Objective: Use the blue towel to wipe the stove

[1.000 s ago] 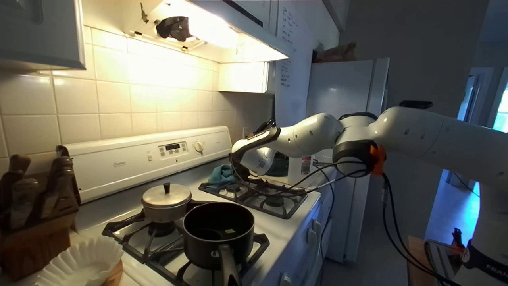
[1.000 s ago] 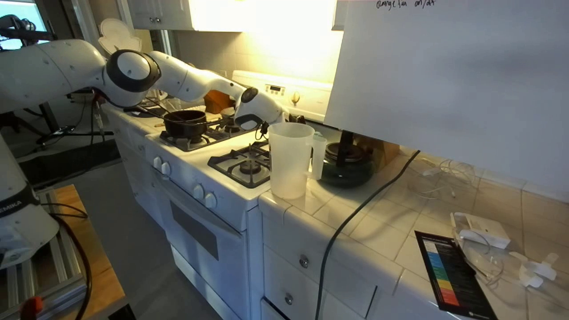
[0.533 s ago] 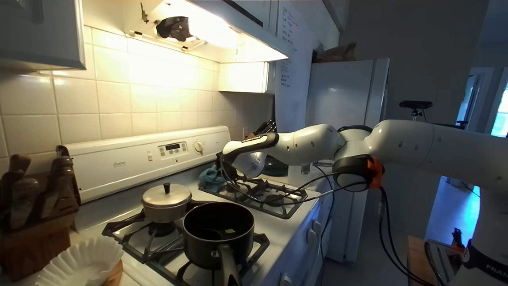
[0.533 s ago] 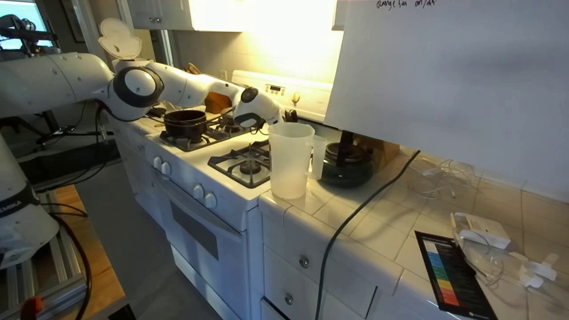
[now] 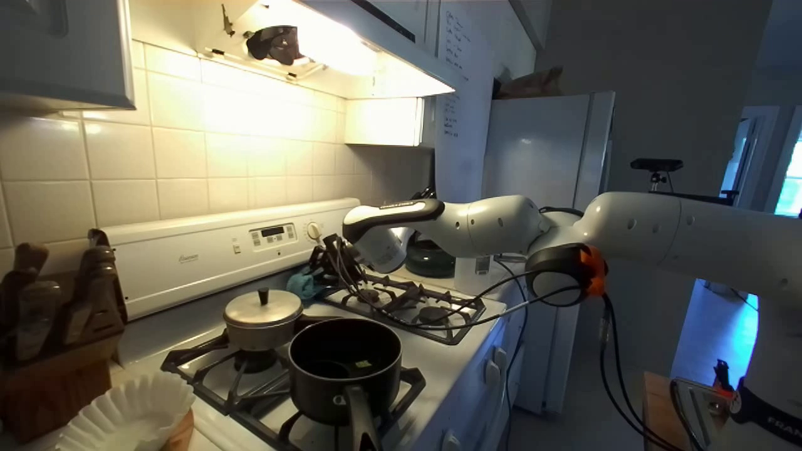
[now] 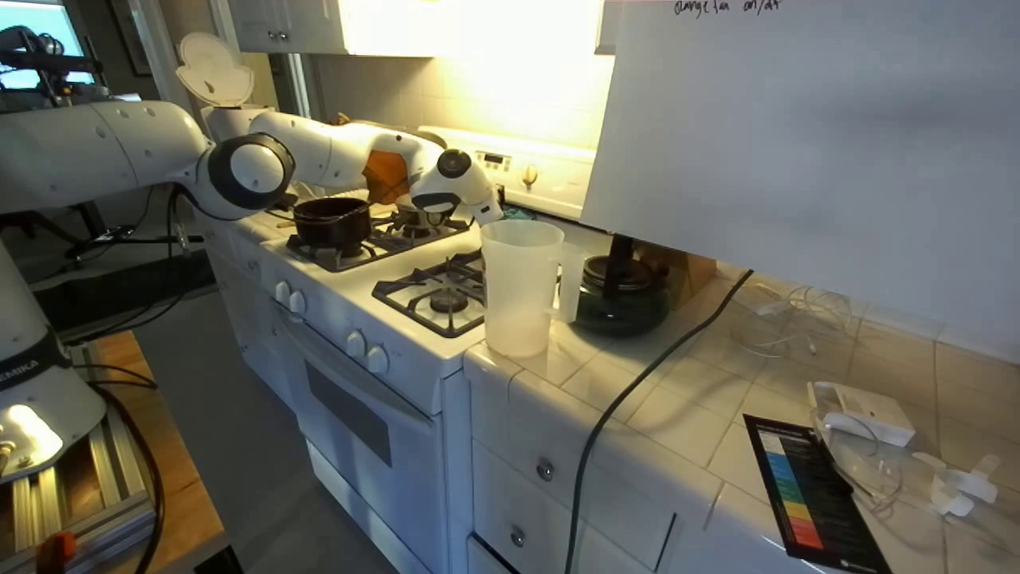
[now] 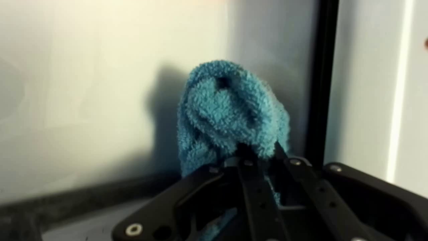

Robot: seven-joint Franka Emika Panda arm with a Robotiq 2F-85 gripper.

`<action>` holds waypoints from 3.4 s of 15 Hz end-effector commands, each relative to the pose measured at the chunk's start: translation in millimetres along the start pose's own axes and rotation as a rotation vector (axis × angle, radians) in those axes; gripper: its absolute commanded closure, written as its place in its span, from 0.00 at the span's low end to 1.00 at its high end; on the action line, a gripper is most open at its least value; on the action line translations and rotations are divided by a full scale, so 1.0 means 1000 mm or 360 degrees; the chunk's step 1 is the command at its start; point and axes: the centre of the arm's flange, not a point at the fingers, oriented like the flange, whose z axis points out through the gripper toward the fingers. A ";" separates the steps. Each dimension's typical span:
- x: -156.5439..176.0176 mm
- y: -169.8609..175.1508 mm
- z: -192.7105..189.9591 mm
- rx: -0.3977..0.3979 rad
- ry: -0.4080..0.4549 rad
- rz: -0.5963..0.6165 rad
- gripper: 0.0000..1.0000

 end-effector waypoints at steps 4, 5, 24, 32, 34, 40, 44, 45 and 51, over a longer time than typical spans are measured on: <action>-0.049 0.014 0.053 -0.0059 -0.0409 -0.0197 0.97; -0.048 0.019 0.059 -0.0052 -0.0334 -0.0261 0.97; 0.126 0.035 -0.038 -0.0023 0.1232 -0.0852 0.97; 0.100 0.011 -0.042 -0.0006 0.0965 -0.0568 0.97; 0.082 -0.002 -0.035 0.0013 0.0822 -0.0457 0.97; 0.033 -0.041 -0.032 -0.0078 0.0371 -0.0214 0.97; 0.026 -0.067 -0.048 -0.0326 0.0061 -0.0382 0.97; 0.025 -0.070 -0.053 -0.0388 -0.0002 -0.0434 0.97; 0.025 -0.076 -0.070 -0.0756 -0.0260 -0.0788 0.97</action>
